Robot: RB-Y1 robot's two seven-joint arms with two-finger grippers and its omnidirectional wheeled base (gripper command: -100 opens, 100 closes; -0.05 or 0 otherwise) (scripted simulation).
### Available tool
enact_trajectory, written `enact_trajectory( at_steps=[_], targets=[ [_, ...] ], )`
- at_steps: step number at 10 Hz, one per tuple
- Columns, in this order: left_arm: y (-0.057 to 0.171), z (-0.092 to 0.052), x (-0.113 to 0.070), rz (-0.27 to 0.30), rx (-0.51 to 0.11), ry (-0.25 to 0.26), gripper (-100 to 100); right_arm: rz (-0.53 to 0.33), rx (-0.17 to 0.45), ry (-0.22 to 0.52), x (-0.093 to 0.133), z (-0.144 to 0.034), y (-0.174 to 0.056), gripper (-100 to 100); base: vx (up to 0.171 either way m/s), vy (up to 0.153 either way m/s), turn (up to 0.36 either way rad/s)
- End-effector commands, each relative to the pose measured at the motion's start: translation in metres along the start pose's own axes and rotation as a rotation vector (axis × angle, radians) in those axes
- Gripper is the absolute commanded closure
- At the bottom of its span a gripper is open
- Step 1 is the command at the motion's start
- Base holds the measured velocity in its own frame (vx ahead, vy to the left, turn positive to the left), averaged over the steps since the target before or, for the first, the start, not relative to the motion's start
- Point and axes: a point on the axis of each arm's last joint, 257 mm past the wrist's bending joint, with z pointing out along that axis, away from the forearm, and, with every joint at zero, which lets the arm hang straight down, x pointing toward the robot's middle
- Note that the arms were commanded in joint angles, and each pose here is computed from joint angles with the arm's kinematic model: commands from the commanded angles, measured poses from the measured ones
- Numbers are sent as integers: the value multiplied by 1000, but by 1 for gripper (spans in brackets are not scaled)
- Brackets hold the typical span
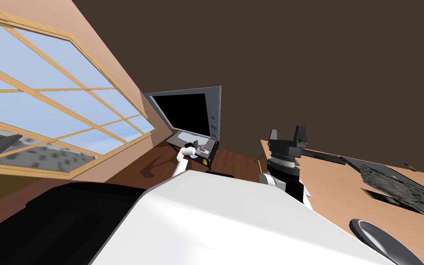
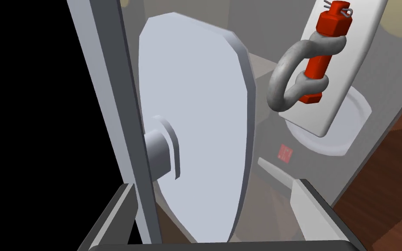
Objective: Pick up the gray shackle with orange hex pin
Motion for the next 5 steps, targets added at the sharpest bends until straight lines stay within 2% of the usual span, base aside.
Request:
enact_trajectory(
  at_steps=[1,5],
  targets=[
    [17,6,-1,-3,-68,3,-100,0,0,0,0,0,0,0,16,-29,-58],
    [56,14,-3,-14,-219,14,-100,0,0,0,0,0,0,0,27,-28,-65]
  ],
)
